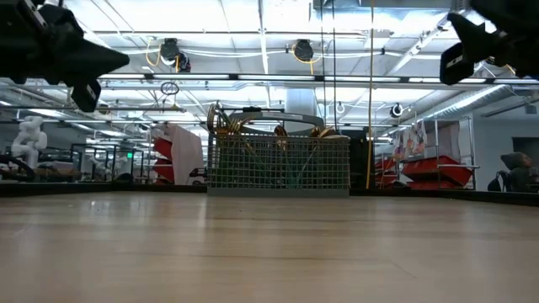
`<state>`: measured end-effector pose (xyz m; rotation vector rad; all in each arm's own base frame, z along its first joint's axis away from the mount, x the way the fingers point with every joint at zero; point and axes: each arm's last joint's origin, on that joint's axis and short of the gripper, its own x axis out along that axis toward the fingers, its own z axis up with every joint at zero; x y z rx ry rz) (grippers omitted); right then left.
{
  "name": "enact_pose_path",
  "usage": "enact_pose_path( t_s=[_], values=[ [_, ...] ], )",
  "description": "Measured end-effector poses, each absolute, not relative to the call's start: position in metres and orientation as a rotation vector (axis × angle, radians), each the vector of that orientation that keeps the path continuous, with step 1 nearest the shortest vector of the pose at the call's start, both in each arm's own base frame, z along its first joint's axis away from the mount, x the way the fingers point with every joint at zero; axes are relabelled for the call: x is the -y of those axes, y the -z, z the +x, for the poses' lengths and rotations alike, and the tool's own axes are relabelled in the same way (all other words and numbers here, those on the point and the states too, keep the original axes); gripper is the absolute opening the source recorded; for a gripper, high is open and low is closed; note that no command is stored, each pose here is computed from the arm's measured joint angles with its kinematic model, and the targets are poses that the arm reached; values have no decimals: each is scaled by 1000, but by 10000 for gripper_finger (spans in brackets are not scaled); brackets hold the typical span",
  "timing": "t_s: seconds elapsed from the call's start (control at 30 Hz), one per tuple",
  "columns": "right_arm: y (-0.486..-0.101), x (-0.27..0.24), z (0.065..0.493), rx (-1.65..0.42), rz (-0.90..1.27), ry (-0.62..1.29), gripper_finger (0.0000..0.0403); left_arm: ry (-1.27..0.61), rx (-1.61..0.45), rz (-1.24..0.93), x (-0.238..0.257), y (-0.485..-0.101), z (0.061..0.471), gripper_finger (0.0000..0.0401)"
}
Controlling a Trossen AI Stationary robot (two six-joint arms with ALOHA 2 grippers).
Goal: Sort silverware
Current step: Return to Home Position
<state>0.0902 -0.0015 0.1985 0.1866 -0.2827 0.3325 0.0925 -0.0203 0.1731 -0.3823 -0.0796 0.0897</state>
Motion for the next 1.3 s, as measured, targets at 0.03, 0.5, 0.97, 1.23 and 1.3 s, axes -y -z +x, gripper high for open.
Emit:
enact_pose_path(
  t_s=[0.03, 0.5, 0.97, 1.23, 1.3],
  values=[
    [-197, 2, 91, 262, 189, -329, 105, -88, 87, -371, 21, -172, 93, 8],
    [-179, 2, 95, 79, 237, -305, 105, -79, 61, -249, 21, -171, 94, 8],
    [-179, 2, 95, 79, 236, -305, 105, -78, 59, -248, 21, -170, 94, 8],
    [-179, 2, 95, 80, 236, -305, 105, -77, 58, -248, 22, -170, 94, 8],
    [-179, 2, 95, 80, 236, -305, 105, -77, 58, -248, 22, -170, 94, 8]
  ],
)
